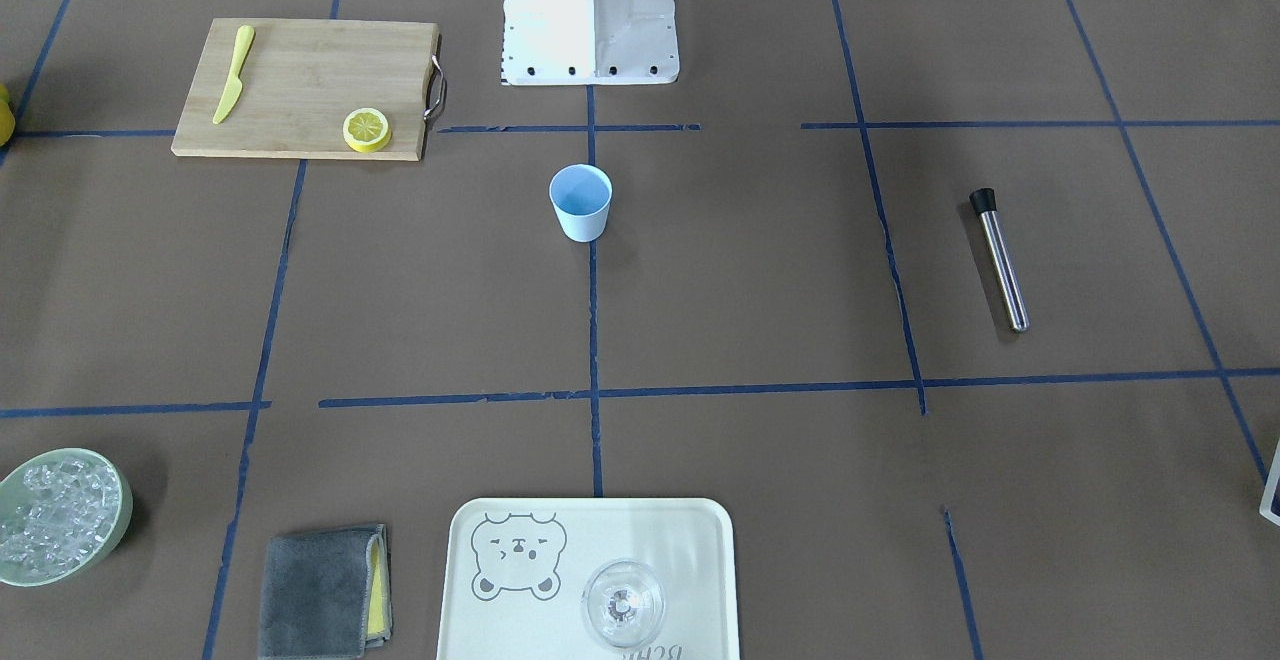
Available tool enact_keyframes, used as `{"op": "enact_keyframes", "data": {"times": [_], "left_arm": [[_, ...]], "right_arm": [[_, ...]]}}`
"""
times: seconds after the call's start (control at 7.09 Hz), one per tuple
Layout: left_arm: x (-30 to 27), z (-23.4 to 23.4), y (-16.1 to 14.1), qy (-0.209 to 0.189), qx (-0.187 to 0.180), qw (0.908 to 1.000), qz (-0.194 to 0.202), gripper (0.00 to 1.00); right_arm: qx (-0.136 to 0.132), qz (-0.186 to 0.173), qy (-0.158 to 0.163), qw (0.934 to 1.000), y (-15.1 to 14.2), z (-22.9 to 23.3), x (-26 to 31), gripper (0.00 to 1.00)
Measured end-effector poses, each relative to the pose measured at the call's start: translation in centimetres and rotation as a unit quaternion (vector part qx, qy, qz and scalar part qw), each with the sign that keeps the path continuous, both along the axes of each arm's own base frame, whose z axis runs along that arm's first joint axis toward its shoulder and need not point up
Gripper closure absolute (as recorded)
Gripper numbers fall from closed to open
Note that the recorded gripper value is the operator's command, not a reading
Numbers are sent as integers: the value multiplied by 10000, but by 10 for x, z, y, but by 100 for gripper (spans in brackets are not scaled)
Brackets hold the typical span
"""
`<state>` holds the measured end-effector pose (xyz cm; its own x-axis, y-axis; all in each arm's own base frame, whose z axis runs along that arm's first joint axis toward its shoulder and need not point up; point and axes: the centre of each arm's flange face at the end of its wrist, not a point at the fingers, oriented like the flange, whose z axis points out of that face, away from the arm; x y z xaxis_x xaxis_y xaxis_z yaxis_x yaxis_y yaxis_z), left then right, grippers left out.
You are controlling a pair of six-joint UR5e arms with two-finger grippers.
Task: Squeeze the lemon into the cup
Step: 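Move the right gripper toward the lemon slice on the wooden board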
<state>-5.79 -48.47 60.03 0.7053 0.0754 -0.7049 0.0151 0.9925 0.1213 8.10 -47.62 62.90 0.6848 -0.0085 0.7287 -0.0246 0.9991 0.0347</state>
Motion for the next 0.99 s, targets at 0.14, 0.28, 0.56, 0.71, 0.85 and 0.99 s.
{"op": "enact_keyframes", "data": {"times": [0.14, 0.28, 0.56, 0.71, 0.85, 0.99], "left_arm": [[0, 0, 0, 1, 3, 10000, 0, 0], [0, -1, 0, 1, 6, 10000, 2, 0], [0, -2, -1, 0, 17, 10000, 1, 0], [0, -2, -1, -6, 26, 10000, -1, 0], [0, -4, -1, -10, 45, 10000, 1, 0], [0, -7, 0, -12, 77, 10000, 0, 0]], "right_arm": [[13, 2, 1, 10000, -1, -1, 0, 0], [63, -2, 1, 10000, -4, -6, 0, 0], [521, -146, 30, 9985, -21, -29, -15, 0], [874, -294, 76, 9957, -39, -55, -32, 0], [1149, -478, 109, 9922, -52, -79, -55, 0], [1296, -676, 95, 9892, -57, -98, -86, 0]]}}
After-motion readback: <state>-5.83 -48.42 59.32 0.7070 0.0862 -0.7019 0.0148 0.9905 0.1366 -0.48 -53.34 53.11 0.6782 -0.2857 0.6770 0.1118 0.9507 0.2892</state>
